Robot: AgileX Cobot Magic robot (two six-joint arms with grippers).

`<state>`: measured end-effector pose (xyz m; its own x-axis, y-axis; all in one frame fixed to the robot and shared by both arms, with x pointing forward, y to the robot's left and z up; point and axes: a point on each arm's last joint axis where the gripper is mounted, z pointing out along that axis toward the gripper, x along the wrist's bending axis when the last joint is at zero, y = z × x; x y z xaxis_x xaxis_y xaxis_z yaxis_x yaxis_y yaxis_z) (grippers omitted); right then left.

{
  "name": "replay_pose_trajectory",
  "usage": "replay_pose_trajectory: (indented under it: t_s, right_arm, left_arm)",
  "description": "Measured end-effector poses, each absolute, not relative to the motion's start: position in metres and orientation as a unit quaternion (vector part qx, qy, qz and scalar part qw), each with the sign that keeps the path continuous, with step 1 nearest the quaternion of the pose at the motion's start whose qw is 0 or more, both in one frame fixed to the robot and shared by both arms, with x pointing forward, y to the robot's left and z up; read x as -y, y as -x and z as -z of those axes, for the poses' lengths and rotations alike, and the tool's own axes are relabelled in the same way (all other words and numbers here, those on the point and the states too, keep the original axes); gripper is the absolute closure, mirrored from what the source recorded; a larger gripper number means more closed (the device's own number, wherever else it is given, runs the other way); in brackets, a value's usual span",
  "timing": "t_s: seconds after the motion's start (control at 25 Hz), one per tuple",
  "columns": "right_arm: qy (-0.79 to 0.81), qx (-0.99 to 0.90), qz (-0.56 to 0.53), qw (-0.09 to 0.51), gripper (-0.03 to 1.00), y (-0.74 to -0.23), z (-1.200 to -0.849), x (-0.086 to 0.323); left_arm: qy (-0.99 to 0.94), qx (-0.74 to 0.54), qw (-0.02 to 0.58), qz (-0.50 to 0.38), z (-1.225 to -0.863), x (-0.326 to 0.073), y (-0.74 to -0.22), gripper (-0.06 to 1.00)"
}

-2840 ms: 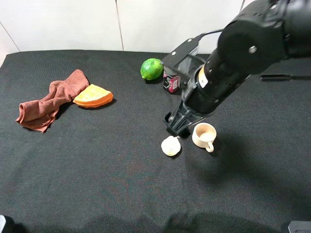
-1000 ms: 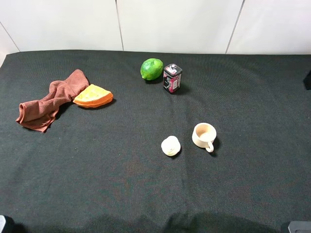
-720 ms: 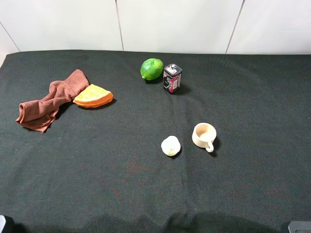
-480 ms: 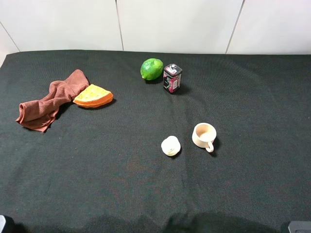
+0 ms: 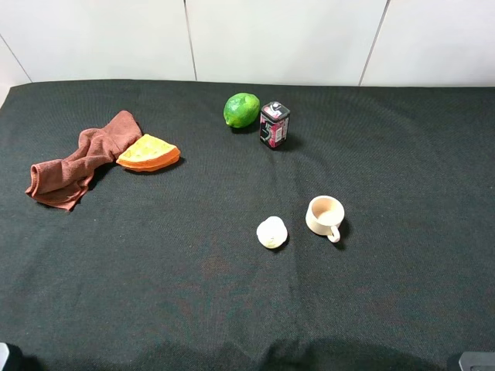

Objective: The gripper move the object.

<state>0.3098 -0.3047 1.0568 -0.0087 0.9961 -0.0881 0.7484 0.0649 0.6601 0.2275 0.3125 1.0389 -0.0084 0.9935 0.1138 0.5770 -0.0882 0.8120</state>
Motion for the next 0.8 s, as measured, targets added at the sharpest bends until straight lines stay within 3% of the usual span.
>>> replay_pose_trajectory:
  t_s: [0.48, 0.8]
  right_arm:
    - [-0.569, -0.628, -0.351, 0.398, 0.27, -0.239, -1.056, 0.3]
    - [-0.56, -0.628, -0.362, 0.402, 0.27, -0.235, -1.056, 0.3]
  left_arm:
    - [-0.643, -0.611, 0.288, -0.362, -1.039, -0.313, -0.227, -0.05]
    - [-0.643, -0.611, 0.288, -0.362, -1.039, -0.313, -0.227, -0.05]
